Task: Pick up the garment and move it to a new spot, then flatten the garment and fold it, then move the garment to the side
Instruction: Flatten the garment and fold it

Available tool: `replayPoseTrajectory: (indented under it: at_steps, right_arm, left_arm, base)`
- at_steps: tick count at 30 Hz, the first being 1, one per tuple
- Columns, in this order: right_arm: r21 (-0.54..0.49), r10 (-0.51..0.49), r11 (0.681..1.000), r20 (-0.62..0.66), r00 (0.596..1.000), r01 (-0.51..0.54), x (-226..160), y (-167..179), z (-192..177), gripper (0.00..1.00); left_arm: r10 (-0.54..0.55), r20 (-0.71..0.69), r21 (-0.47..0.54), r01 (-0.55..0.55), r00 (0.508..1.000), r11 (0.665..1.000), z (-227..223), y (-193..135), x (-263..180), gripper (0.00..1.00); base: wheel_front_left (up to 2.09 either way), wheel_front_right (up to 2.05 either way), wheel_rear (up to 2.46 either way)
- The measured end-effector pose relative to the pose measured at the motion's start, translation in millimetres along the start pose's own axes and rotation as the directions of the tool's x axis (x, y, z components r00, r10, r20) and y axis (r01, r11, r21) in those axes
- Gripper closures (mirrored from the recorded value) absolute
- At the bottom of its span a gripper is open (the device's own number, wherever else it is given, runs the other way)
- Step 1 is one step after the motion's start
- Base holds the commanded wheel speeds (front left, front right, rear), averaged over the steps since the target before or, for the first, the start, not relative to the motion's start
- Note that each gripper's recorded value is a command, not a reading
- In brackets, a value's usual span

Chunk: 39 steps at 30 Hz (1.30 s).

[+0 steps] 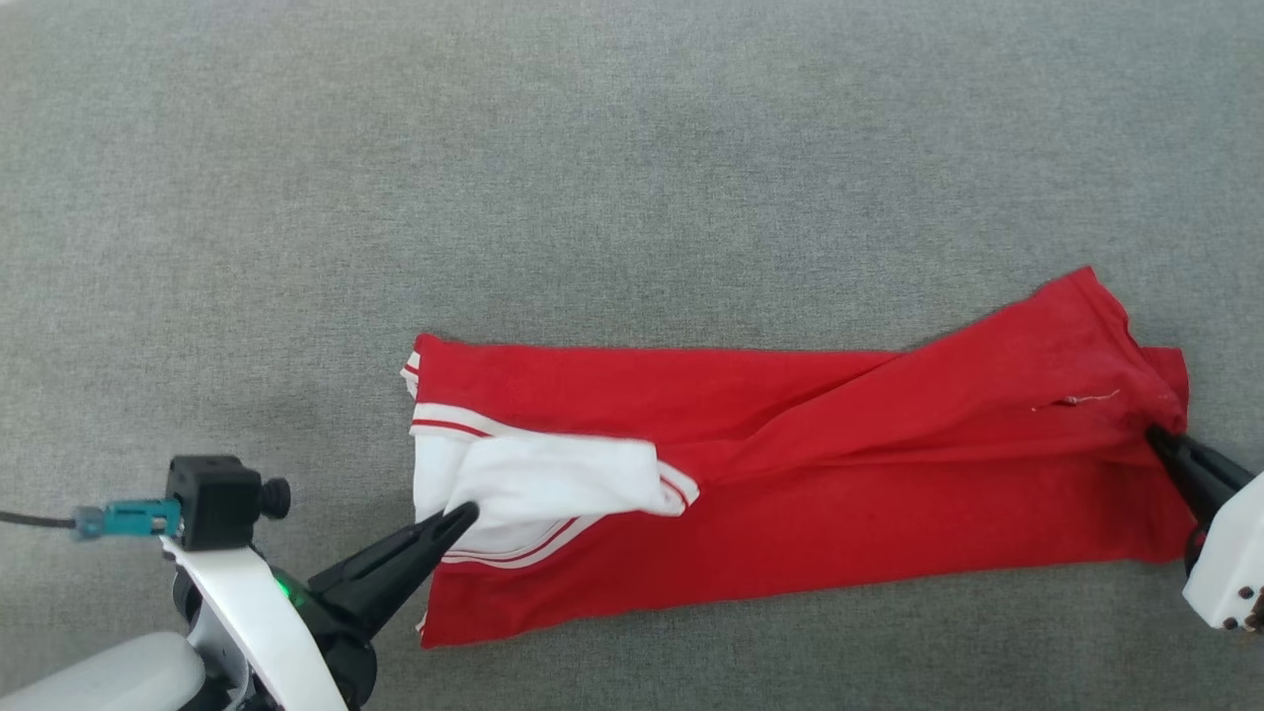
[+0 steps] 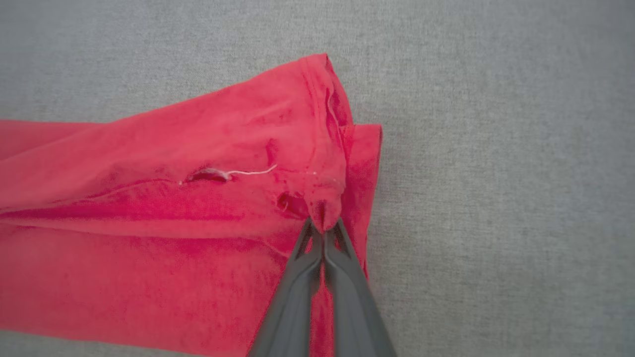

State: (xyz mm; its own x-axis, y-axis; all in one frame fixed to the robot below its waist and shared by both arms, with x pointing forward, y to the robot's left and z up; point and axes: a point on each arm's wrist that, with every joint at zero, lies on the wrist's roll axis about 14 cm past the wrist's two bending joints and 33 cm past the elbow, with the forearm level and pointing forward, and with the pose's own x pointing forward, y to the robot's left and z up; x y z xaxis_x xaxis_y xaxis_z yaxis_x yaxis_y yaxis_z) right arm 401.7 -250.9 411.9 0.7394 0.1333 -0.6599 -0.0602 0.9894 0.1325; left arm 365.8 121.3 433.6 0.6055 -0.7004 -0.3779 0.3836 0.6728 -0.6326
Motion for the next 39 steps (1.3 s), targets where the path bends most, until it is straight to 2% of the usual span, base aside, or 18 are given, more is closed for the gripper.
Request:
replayPoseTrajectory:
  at_steps: [3, 7, 8, 10, 11, 12, 13, 14, 16, 21, 24, 26, 32, 34, 39]
  right_arm:
    - [0.012, -0.012, 1.000, -0.010, 1.000, 0.012, 4.4, -3.2, -7.9, 1.00]
    - [0.026, -0.011, 1.000, -0.011, 1.000, 0.011, 12.9, -1.1, -13.5, 1.00]
    - [0.027, -0.012, 1.000, -0.007, 1.000, 0.012, 14.6, -1.3, -12.9, 0.91]
    - [0.029, -0.017, 0.999, -0.003, 1.000, 0.017, 16.4, -2.8, -13.1, 0.53]
    - [0.035, -0.022, 0.999, -0.006, 1.000, 0.022, 16.5, -4.5, -14.7, 0.09]
    - [0.048, -0.022, 0.999, -0.002, 1.000, 0.022, 16.2, -4.8, -14.2, 0.00]
    - [0.066, -0.019, 0.998, 0.010, 1.000, 0.018, 15.4, -4.3, -11.6, 0.00]
    - [0.079, -0.020, 0.997, 0.021, 1.000, 0.018, 14.3, -4.9, -8.6, 0.00]
    - [0.087, -0.023, 0.996, 0.035, 0.999, 0.020, 11.1, -7.5, -2.0, 0.00]
    - [0.103, -0.035, 0.994, 0.048, 0.998, 0.030, 9.3, -11.8, 3.1, 0.00]
    - [0.147, -0.021, 0.989, 0.026, 0.999, 0.017, 16.4, -5.6, -4.3, 0.00]
    - [0.158, -0.025, 0.987, 0.007, 1.000, 0.024, 21.1, -7.1, -8.1, 0.00]
    - [0.179, -0.013, 0.984, -0.043, 0.999, 0.021, 34.5, -3.3, -14.4, 0.00]
    - [0.183, -0.004, 0.983, -0.065, 0.998, 0.016, 37.0, -1.1, -16.6, 0.00]
    - [0.185, 0.008, 0.983, -0.104, 0.995, 0.011, 40.7, 1.9, -18.6, 0.00]
  left_arm:
    - [0.043, -0.024, 0.024, -0.042, 0.999, 0.999, -12.4, 15.5, -0.7, 1.00]
    - [0.048, -0.019, 0.023, -0.048, 0.999, 0.999, -18.9, 18.6, 9.8, 1.00]
    - [0.058, -0.013, 0.034, -0.057, 0.998, 0.998, -17.8, 22.3, 10.9, 1.00]
    - [0.065, -0.002, 0.064, -0.065, 0.998, 0.996, -16.1, 26.1, 13.8, 0.69]
    - [0.066, 0.006, 0.070, -0.066, 0.998, 0.995, -14.9, 26.2, 15.6, 0.59]
    - [0.064, 0.024, 0.068, -0.066, 0.998, 0.995, -11.5, 25.4, 17.7, 0.52]
    - [0.062, 0.042, 0.064, -0.064, 0.997, 0.996, -8.8, 23.6, 19.0, 0.27]
    - [0.058, 0.056, 0.060, -0.061, 0.997, 0.996, -7.5, 21.4, 19.4, 0.14]
    - [0.060, 0.094, 0.057, -0.065, 0.994, 0.996, -2.7, 18.8, 17.4, 0.00]
    - [0.115, 0.163, 0.061, -0.126, 0.980, 0.990, 2.1, 27.8, 3.9, 0.00]
    - [0.164, 0.231, 0.003, -0.170, 0.959, 0.986, 1.3, 30.9, -5.1, 0.00]
    - [0.208, 0.272, 0.014, -0.220, 0.940, 0.975, 2.4, 38.5, -14.5, 0.00]
    - [0.349, 0.433, 0.021, -0.396, 0.831, 0.918, 14.9, 60.5, -47.4, 0.00]
    - [0.377, 0.452, 0.088, -0.461, 0.808, 0.883, 14.1, 65.7, -58.5, 0.00]
    - [0.399, 0.547, 0.139, -0.550, 0.736, 0.823, 26.8, 60.4, -74.6, 0.00]
  base:
    - [0.00, 0.00, 0.00]
    - [0.00, 0.00, 0.00]
    - [0.00, 0.00, 0.00]
    - [0.00, 0.00, 0.00]
    - [0.00, 0.00, 0.00]
    - [0.00, 0.00, 0.00]
    - [0.00, 0.00, 0.00]
    - [0.00, 0.00, 0.00]
    - [0.00, 0.00, 0.00]
    - [0.00, 0.00, 0.00]
    - [0.00, 0.00, 0.00]
    - [0.00, 0.00, 0.00]
    - [0.00, 0.00, 0.00]
    - [0.00, 0.00, 0.00]
    - [0.00, 0.00, 0.00]
